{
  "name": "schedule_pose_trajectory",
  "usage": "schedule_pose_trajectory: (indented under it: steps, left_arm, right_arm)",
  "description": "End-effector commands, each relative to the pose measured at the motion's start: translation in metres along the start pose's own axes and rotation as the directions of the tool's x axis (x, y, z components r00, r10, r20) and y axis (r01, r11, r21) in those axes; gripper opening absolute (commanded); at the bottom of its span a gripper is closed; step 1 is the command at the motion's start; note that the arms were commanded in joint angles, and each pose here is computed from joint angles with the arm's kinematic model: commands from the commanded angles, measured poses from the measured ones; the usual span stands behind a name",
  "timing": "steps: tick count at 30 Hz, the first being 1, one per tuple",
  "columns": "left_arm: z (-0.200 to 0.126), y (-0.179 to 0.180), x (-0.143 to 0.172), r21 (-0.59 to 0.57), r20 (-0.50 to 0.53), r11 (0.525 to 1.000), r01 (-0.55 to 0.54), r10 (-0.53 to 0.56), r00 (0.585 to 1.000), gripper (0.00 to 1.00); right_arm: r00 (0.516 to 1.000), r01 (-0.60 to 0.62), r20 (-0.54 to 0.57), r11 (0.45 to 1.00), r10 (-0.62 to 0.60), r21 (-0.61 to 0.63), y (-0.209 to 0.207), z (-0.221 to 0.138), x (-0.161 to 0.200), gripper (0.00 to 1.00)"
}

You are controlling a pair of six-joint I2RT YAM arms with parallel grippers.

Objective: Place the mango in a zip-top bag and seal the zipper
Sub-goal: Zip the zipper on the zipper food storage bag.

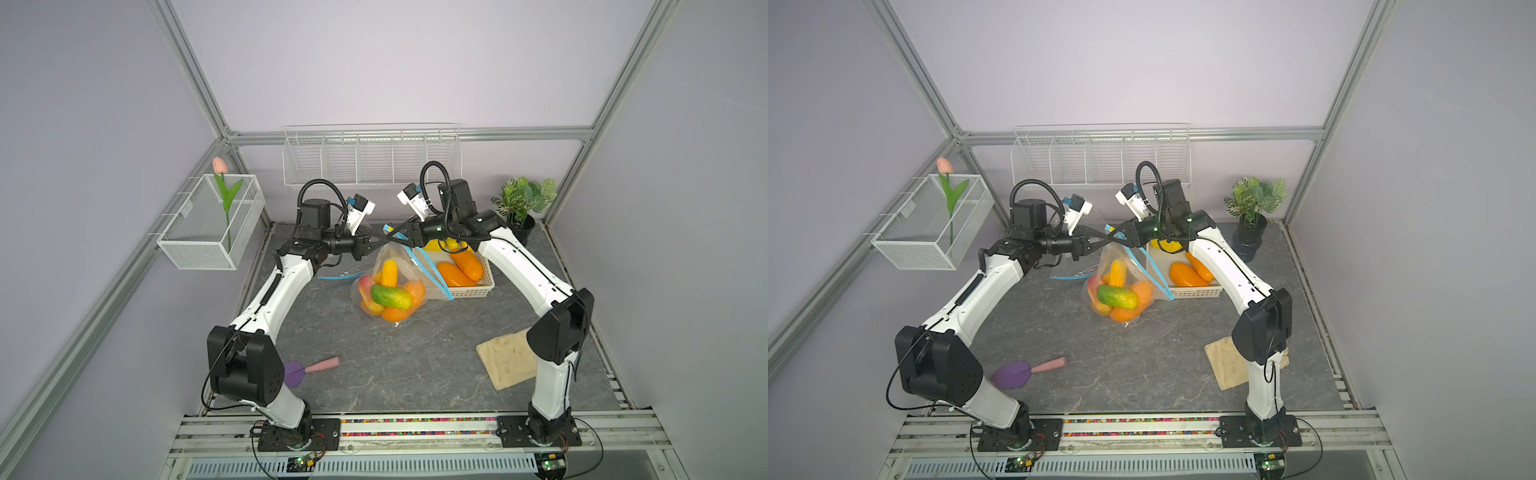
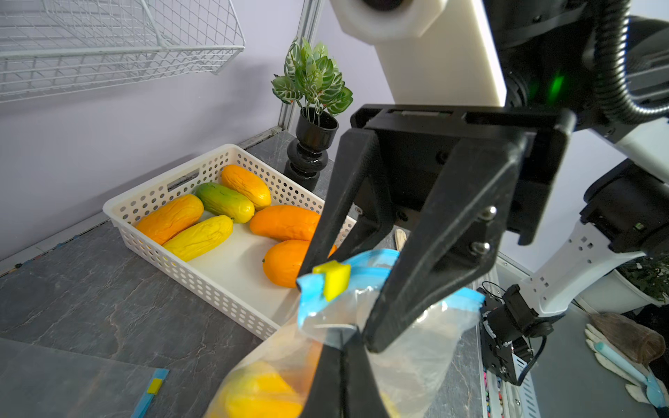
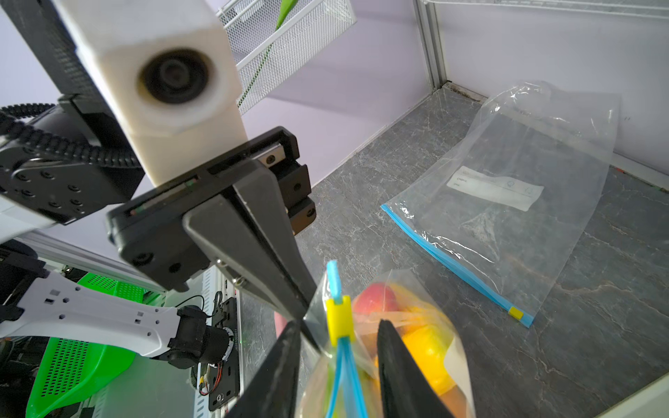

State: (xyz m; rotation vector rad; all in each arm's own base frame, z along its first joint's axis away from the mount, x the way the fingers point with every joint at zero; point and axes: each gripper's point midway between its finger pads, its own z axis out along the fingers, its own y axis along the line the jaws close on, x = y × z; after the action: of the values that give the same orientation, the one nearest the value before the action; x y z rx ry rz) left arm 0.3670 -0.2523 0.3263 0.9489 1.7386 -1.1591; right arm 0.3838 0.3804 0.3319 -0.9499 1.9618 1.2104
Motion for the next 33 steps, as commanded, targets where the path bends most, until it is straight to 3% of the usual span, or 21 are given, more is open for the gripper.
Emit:
schedule_pose_trajectory:
  steps: [1,8,12,18,33]
  left_arm:
    - [-0.005,-0.017,-0.009,0.014,0.016,0.997,-0.075,0.075,0.997,0.00]
    - [-0.005,-0.015,-0.006,0.012,0.011,0.997,-0.071,0.071,0.997,0.00]
    - [-0.005,-0.015,-0.007,0.010,0.012,0.997,-0.072,0.071,0.997,0.00]
    - [-0.005,-0.012,-0.011,-0.013,0.026,0.999,-0.045,0.045,0.999,0.00]
    - [-0.016,0.013,-0.025,-0.203,0.121,0.978,0.055,-0.031,0.992,0.00]
  right_arm:
    - [0.997,0.059,0.051,0.998,-0.058,-0.004,0.017,-0.008,-0.015,0.34]
    - [0.997,0.064,0.052,0.998,-0.063,-0.009,0.016,-0.005,-0.015,0.31]
    - [0.997,0.058,0.050,0.998,-0.058,-0.006,0.014,-0.004,-0.014,0.20]
    - [0.997,0.061,0.048,0.998,-0.062,0.010,0.013,-0.004,-0.010,0.16]
    - [0.999,0.034,0.025,0.990,-0.037,0.140,-0.004,-0.013,0.017,0.11]
